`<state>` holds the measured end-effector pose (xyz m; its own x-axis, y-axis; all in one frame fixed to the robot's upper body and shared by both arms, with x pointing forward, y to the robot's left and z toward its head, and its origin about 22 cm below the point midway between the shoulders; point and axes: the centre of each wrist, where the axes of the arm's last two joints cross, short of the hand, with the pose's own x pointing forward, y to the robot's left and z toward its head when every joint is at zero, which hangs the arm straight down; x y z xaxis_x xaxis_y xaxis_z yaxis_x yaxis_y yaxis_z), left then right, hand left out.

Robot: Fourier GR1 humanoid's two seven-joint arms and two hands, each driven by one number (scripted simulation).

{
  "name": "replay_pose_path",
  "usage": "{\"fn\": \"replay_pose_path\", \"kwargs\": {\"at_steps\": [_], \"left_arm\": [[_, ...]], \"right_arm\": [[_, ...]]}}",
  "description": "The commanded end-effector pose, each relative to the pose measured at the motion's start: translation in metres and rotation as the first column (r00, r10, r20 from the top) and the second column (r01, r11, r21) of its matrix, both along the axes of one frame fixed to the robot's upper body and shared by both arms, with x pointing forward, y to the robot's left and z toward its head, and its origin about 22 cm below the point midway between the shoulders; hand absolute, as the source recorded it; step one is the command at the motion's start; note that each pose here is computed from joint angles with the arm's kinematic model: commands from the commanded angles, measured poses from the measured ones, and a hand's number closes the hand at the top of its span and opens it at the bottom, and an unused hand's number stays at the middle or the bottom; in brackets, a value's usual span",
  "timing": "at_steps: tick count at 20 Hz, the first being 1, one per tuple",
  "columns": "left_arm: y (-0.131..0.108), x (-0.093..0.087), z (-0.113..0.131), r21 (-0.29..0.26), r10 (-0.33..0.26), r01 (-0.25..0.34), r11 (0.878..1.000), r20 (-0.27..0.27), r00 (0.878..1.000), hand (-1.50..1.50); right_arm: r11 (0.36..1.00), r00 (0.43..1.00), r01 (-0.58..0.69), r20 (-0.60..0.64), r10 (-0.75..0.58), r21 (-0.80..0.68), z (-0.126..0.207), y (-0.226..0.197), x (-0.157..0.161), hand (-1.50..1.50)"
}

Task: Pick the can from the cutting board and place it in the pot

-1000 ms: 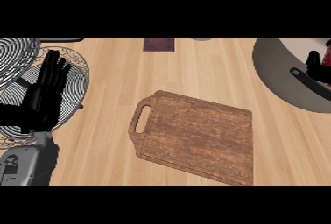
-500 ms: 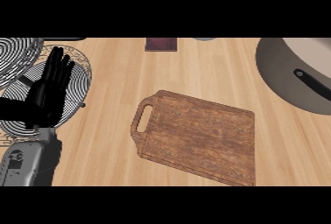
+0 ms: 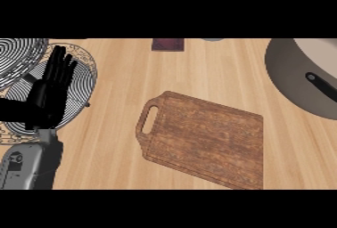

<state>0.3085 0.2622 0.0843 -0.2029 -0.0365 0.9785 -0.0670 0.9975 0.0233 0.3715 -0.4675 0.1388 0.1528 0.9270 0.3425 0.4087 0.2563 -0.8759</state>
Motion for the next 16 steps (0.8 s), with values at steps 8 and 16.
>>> {"fn": "replay_pose_path", "kwargs": {"at_steps": [8,16], "left_arm": [[-0.019,0.005,-0.001,0.008,-0.014,0.014,1.0,-0.006,1.0,0.0],[-0.001,-0.004,-0.004,-0.005,-0.007,0.007,1.0,-0.001,1.0,0.0]], "right_arm": [[0.964,0.967,-0.093,-0.209,0.147,0.248,-0.037,0.005,0.005,-1.5],[0.878,0.968,-0.248,0.073,0.239,0.409,-0.023,0.0,0.007,-1.5]]}}
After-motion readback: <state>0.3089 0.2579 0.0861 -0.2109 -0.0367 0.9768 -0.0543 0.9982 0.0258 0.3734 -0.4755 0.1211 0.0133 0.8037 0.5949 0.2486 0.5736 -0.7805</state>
